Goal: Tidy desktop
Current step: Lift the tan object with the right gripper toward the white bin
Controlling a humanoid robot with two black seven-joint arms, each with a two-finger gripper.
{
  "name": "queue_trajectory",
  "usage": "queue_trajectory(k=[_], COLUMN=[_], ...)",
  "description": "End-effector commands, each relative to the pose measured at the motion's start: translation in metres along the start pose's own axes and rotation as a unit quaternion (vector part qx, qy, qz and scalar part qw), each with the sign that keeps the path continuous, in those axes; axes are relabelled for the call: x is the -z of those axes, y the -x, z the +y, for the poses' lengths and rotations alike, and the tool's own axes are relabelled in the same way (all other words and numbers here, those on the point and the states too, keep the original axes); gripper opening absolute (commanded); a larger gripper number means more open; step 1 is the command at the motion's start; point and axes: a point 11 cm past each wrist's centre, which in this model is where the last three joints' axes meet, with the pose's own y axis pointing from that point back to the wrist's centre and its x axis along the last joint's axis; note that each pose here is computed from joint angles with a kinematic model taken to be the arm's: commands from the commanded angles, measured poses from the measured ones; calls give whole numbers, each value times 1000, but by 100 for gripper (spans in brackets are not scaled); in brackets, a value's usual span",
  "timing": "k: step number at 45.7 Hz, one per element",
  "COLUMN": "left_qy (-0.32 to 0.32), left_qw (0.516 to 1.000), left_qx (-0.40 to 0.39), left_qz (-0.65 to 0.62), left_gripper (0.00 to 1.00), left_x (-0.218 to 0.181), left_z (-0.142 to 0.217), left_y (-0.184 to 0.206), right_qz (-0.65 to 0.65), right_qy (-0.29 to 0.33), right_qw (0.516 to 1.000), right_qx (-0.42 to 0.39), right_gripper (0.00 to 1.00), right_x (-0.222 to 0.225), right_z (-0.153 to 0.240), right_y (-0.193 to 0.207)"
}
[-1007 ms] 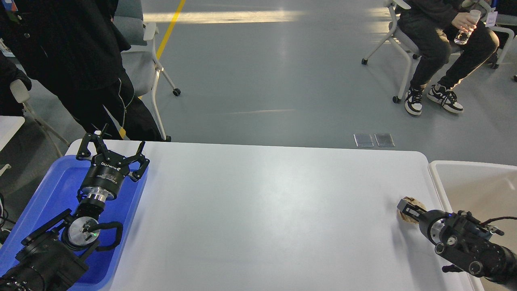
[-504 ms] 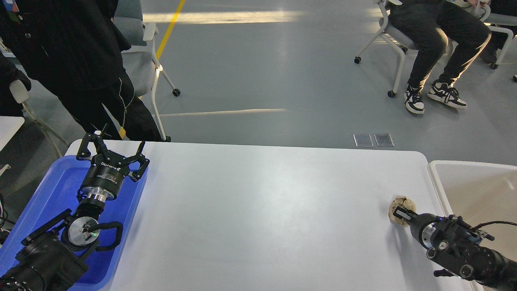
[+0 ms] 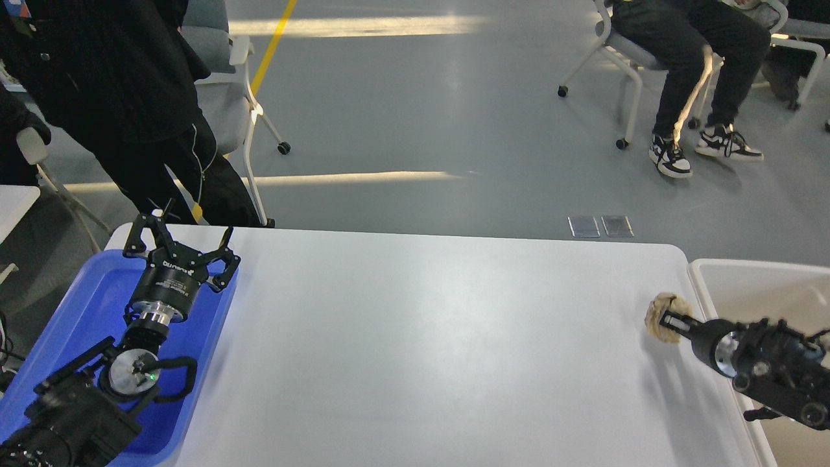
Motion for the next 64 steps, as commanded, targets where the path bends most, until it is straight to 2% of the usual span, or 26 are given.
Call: queue_trajectory(k=[1,13,24,40,51,64], left_qy=[0,1,0,0,0,1], left_qw=[1000,1000,1000,1000,1000,1000], left_qx=[0,0,0,0,-1,-2], left_qz=[0,0,0,0,-1,0], left_gripper=[100,100,100,100,100,100], left_x=[0,0,0,0,0,0], left_z=[0,0,0,0,0,0], left_y=[0,0,0,0,0,0], right_qz=[20,40,55,60,42,-49], right_qy=[-21,-41,-64,-76,-37,-14], right_qw=[999,998,996,995,998,997], right_qx=[12,10,9,-3,-24,-61], right_gripper=[0,0,0,0,0,0], right_x=[-2,5,25,32,-2,-42], right_z=[40,82,104,128,135,130], right_y=[-53,-108,-158,-188,-196,-208])
